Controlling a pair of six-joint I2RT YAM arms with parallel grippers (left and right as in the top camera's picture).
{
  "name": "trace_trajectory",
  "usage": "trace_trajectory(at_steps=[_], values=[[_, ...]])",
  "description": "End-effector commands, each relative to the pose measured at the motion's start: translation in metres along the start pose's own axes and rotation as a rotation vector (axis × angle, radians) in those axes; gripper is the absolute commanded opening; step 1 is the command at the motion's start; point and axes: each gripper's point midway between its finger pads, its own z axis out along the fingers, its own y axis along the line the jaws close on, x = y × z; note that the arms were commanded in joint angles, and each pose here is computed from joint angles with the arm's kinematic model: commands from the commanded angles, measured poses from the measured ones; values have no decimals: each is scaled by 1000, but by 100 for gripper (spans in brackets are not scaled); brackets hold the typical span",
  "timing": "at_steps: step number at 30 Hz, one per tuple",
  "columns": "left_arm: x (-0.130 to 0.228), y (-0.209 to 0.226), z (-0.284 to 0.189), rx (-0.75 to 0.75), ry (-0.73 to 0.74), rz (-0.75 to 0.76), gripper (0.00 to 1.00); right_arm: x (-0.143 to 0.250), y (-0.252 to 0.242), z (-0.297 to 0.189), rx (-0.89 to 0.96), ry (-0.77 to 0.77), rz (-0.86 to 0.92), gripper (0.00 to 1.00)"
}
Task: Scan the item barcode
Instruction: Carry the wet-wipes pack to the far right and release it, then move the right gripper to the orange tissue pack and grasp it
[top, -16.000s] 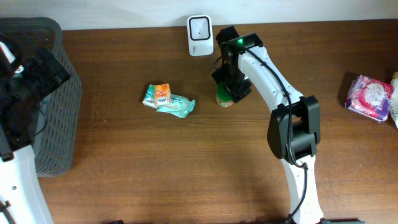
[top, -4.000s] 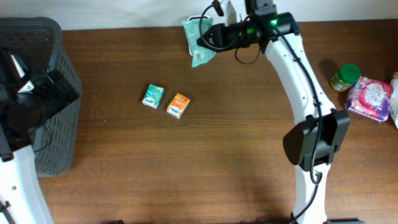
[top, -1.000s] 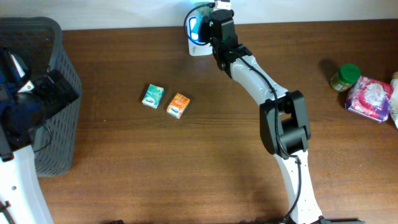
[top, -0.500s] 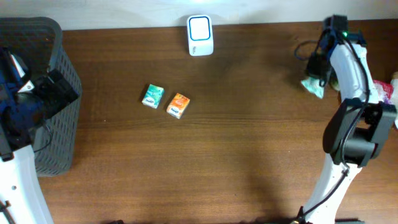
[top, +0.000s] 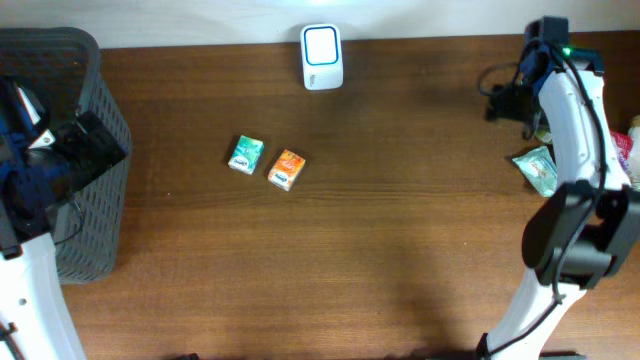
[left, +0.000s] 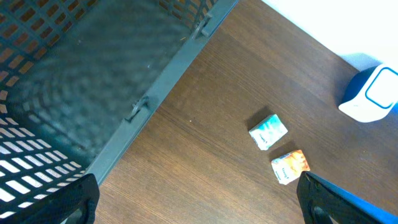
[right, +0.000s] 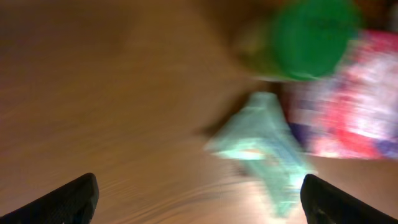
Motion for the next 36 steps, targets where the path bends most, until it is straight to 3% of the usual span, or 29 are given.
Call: trace_trajectory(at_steps=[1, 3, 8, 10, 13, 16, 18, 26, 29, 36], values=[[-2, 3, -1, -13, -9, -11, 99, 16, 125, -72, -563, 2, -104, 99], [-2, 4, -1, -12, -9, -11, 99, 32, 162, -81, -674, 46, -161, 99], [-2, 3, -1, -12, -9, -11, 99, 94, 266, -79, -737, 148, -355, 99], [-2, 3, -1, -12, -9, -11, 99, 117, 295, -80, -740, 215, -315, 99], [-2, 4, -1, -12, -9, -11, 99, 124, 320, -86, -746, 167, -350, 99], [-2, 3, -1, -13, -9, -11, 99, 126, 306, -57, -509, 178, -139, 99], [-2, 4, -1, -12, -9, -11, 99, 136, 304, -43, -465, 225, -41, 99], [-2, 4, -1, -13, -10, -11, 99, 151, 308, -22, -467, 277, -37, 100], [-2, 3, -1, -12, -9, -11, 99, 152, 314, -18, -470, 312, 70, 81], [-2, 4, -1, -13, -9, -11, 99, 173, 375, -3, -599, 370, 110, 63]])
